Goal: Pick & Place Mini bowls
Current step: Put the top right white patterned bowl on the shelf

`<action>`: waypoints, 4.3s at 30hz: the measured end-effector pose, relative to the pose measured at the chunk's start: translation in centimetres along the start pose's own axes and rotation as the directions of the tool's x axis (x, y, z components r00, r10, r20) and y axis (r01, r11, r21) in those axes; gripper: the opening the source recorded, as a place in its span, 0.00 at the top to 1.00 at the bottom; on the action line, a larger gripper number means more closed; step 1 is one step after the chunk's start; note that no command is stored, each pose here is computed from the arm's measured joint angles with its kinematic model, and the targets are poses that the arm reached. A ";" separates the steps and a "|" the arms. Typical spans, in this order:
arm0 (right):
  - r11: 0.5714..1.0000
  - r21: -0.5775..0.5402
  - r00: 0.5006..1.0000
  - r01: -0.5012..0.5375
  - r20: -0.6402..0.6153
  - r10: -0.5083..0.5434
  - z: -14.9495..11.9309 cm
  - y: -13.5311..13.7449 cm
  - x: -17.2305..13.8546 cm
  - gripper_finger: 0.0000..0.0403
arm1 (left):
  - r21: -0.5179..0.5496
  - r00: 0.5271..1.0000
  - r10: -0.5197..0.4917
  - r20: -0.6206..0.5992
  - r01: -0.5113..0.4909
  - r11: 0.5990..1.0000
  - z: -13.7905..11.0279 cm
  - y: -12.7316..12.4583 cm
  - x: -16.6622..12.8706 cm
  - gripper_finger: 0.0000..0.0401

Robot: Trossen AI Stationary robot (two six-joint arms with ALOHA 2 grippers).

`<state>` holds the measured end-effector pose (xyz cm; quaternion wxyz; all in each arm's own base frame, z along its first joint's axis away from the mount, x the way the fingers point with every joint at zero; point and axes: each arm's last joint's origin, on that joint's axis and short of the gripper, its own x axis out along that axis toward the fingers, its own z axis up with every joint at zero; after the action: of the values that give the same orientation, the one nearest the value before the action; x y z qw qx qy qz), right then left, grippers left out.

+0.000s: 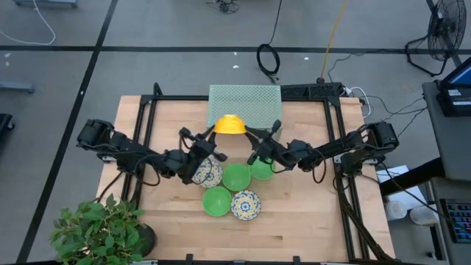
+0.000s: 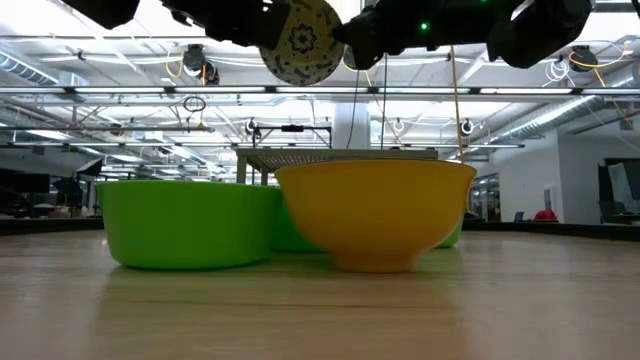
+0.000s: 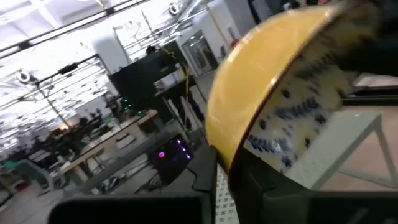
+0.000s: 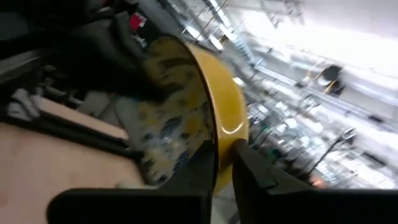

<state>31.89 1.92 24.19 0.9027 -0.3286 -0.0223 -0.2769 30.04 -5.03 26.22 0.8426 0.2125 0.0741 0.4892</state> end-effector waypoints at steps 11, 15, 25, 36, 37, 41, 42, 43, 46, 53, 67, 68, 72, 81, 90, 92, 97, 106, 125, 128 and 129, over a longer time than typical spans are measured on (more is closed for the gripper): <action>0.988 0.104 0.966 -0.114 -0.222 0.135 -2.0 2.2 -0.8 0.56 | -0.010 0.996 0.074 -0.053 -0.075 0.997 1.9 1.6 -0.4 0.98; 0.980 0.118 0.943 -0.162 -0.272 0.189 -2.3 2.8 -1.4 0.48 | -0.077 0.992 0.111 -0.054 -0.115 0.990 2.9 4.0 0.2 0.98; 0.980 0.116 0.936 -0.162 -0.295 0.190 -1.1 1.6 -2.2 0.45 | 0.017 0.937 0.289 -0.196 -0.291 0.957 8.0 9.6 3.0 0.98; 0.976 0.136 0.928 -0.168 -0.312 0.203 0.2 -0.8 -3.2 0.46 | -0.236 0.758 -0.651 -0.031 0.628 0.742 8.7 8.6 6.6 0.98; 0.976 0.136 0.925 -0.172 -0.320 0.207 0.3 -1.1 -3.4 0.46 | -0.264 0.727 -0.683 -0.069 0.647 0.715 8.6 9.3 7.1 0.98; 0.973 0.151 0.920 -0.172 -0.328 0.214 0.9 -2.5 -4.0 0.46 | -0.400 0.686 -0.674 -0.274 0.556 0.728 8.4 13.6 9.4 0.98; 0.973 0.157 0.919 -0.171 -0.330 0.215 1.0 -2.8 -4.2 0.46 | -0.427 0.686 -0.652 -0.324 0.509 0.748 8.3 14.7 10.1 0.98; 0.972 0.163 0.919 -0.169 -0.331 0.215 1.1 -3.2 -4.4 0.47 | -0.460 0.676 -0.642 -0.361 0.470 0.753 8.1 15.9 10.8 0.98; 0.972 0.176 0.923 -0.157 -0.325 0.208 1.5 -4.1 -4.7 0.47 | -0.561 0.619 -0.654 -0.434 0.382 0.734 6.9 18.0 13.1 0.98; 0.969 0.195 0.923 -0.149 -0.324 0.207 2.0 -5.4 -5.4 0.47 | -0.666 0.367 -0.701 -0.612 0.239 0.707 0.2 16.6 19.1 0.98; 0.968 0.193 0.909 -0.160 -0.353 0.221 1.7 -5.5 -5.7 0.48 | -0.741 0.190 -0.758 -0.624 0.164 0.652 -4.5 15.4 22.1 0.98; 0.968 0.193 0.909 -0.160 -0.353 0.221 1.7 -5.5 -5.7 0.48 | -0.739 0.185 -0.752 -0.632 0.147 0.657 -4.6 15.5 22.0 0.98; 0.967 0.200 0.909 -0.157 -0.353 0.221 1.7 -5.5 -5.7 0.48 | -0.729 0.161 -0.734 -0.660 0.097 0.678 -5.0 15.7 21.9 0.98; 0.967 0.201 0.909 -0.157 -0.353 0.221 1.7 -5.5 -5.7 0.48 | -0.739 0.113 -0.740 -0.663 0.061 0.671 -5.1 15.7 21.5 0.98; 0.967 0.201 0.909 -0.157 -0.353 0.221 1.7 -5.5 -5.7 0.48 | -0.773 0.072 -0.775 -0.628 0.058 0.632 -5.0 15.6 21.2 0.98; 0.967 0.201 0.909 -0.157 -0.353 0.221 1.7 -5.5 -5.7 0.48 | -0.773 0.071 -0.774 -0.629 0.054 0.632 -4.9 15.9 21.0 0.98; 0.967 0.201 0.909 -0.156 -0.353 0.220 1.7 -5.5 -5.7 0.48 | -0.761 0.029 -0.762 -0.647 0.022 0.648 -5.0 16.2 20.5 0.98; 0.965 0.214 0.910 -0.151 -0.352 0.220 1.7 -5.5 -5.7 0.48 | -0.739 0.045 -0.740 -0.671 0.031 0.673 -4.9 16.2 20.5 0.97; 0.966 0.208 0.910 -0.153 -0.353 0.220 1.7 -5.5 -5.7 0.48 | -0.751 0.040 -0.767 -0.640 0.176 0.636 -4.5 15.5 20.4 0.72; 0.966 0.208 0.910 -0.153 -0.353 0.220 1.7 -5.5 -5.7 0.48 | -0.744 0.056 -0.771 -0.634 0.226 0.628 -4.5 15.5 20.5 0.68; 0.966 0.208 0.909 -0.153 -0.353 0.220 1.7 -5.5 -5.7 0.48 | -0.741 0.059 -0.772 -0.633 0.242 0.626 -4.4 15.5 20.5 0.67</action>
<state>24.45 2.28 27.47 0.9382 -0.1898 0.1568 -0.2432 26.76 20.50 30.62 0.7673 -0.3563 0.5057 0.1688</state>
